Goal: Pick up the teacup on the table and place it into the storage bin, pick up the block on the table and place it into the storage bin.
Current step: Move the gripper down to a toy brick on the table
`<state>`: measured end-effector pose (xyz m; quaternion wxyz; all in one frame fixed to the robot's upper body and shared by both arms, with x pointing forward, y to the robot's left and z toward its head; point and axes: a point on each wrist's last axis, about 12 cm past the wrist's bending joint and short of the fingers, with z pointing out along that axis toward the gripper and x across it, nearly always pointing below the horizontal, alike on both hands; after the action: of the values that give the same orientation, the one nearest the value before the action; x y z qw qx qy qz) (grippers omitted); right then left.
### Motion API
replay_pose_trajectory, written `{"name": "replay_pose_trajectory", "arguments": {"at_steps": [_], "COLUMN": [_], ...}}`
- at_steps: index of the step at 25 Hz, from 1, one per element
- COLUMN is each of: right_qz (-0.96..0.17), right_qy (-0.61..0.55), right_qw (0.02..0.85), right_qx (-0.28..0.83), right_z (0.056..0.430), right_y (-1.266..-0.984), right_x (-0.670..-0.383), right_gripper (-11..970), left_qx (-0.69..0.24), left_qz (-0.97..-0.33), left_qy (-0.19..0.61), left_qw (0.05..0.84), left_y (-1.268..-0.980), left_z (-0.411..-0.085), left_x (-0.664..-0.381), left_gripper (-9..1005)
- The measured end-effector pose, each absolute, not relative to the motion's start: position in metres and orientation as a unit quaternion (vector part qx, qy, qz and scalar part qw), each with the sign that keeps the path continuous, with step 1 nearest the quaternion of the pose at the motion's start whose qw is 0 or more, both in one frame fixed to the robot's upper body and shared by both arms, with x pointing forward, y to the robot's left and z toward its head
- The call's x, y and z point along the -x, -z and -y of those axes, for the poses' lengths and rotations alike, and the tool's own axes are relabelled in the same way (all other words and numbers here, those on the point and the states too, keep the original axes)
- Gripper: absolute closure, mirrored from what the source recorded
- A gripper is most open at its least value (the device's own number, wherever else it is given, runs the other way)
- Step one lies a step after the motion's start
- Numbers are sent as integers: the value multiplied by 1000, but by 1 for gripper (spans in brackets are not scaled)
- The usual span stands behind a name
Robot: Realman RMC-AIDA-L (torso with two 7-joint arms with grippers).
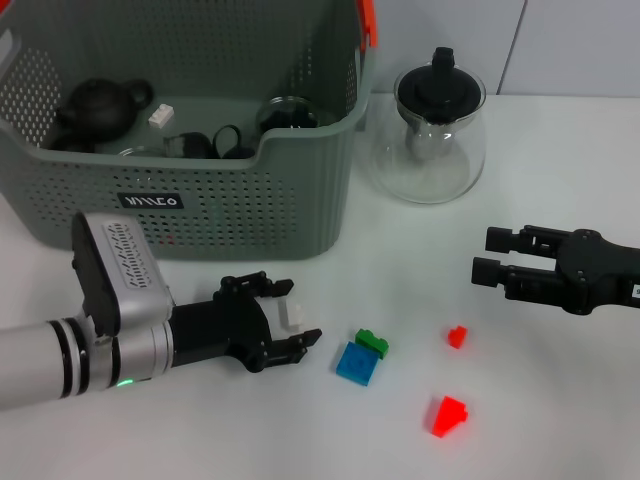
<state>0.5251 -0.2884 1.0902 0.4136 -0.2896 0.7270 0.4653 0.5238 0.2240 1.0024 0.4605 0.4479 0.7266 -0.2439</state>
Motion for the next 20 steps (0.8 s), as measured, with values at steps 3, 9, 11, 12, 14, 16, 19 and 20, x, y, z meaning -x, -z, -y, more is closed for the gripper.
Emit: {"name": "replay_pose_trajectory", "arguments": {"at_steps": [3,9,11,12,14,16,19,20], "right_qz": [-727,-727,-727,-727,-727,-727,-727,-727], "right_qy": [-465,-465,-465,-465,-465,-465,-465,-465], "right_qw": [414,414,414,414,414,414,414,414], "right_qx": [290,290,290,289,289,289,289,289], "right_z": [288,289,289,289,289,289,289,289], "right_y": [-1090,-1091,-1090,-1090,-1090,-1090,-1090,-1090], "right_x": [-525,-525,-525,-525,-525,-525,-525,-525], "right_gripper": [228,228,228,228,228,228,228,227], "left_qx": [-453,-454,-455,-455,-455,-455,-455,-454], "left_qz": [-726,-721,-716,-715,-716,-717,-718,-719], "left_qy": [243,252,260,262,261,260,258,257], "left_qw": [457,459,461,461,461,460,460,459], "left_y": [-1001,-1003,-1004,-1004,-1004,-1003,-1003,-1003], "left_z": [-222,-222,-223,-224,-224,-225,-225,-225], "left_x": [-523,-521,-519,-518,-518,-517,-517,-518], "left_gripper": [269,277,278,278,279,280,301,312]}}
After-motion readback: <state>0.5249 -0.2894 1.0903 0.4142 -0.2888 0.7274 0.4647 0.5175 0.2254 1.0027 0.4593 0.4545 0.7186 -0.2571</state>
